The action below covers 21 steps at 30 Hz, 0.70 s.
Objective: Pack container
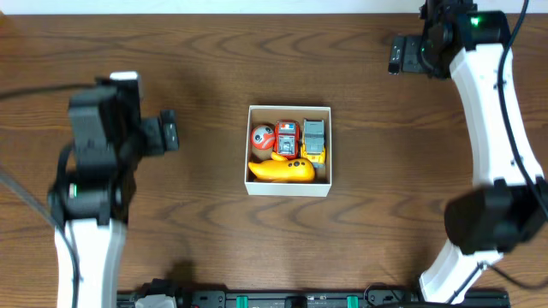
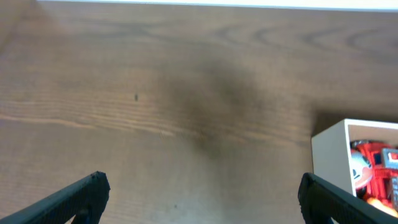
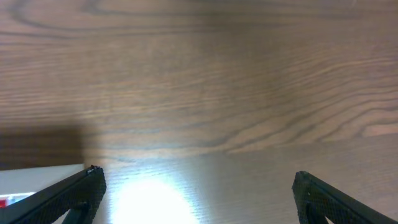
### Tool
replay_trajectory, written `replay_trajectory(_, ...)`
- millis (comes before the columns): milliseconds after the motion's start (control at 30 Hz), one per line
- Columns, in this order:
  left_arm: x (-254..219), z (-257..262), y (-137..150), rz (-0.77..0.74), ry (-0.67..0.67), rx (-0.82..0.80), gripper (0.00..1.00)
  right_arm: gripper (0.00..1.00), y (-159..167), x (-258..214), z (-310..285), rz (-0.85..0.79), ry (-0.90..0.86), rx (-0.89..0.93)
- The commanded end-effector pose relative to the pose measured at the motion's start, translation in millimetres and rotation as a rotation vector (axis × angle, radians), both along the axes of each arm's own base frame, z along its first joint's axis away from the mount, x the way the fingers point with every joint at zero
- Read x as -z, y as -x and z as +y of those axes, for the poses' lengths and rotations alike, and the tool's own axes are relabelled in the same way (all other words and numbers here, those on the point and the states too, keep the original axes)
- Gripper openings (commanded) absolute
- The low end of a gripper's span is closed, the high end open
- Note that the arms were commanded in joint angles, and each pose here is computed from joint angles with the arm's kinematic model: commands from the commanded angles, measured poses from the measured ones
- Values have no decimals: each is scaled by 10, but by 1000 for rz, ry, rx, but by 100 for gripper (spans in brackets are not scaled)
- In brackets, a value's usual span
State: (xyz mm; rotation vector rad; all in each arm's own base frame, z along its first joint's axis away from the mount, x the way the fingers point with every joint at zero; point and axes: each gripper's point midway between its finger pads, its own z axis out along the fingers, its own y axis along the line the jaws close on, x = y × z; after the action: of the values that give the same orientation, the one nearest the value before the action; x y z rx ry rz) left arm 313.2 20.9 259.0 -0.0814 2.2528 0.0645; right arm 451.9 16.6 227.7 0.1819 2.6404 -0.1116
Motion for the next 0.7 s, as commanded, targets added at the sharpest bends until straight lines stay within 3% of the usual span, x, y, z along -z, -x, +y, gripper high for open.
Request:
replay_trajectory(0,62,-25,218,-57,11,-11,98,99,313,-446,163,-129,22,-21)
replay_trajectory(167,149,-161,586,-148,21,32,98,99,863,-461,346,-210,-15,-66)
replay_trajectory(433,138,-201,1035,-236,46,40,98,99,1959,-29,165,-260,-46,-75)
replay_trajectory(667,140,-197,1155,-245,65,29,98,99,2410,111,-34,-383,-47,-41)
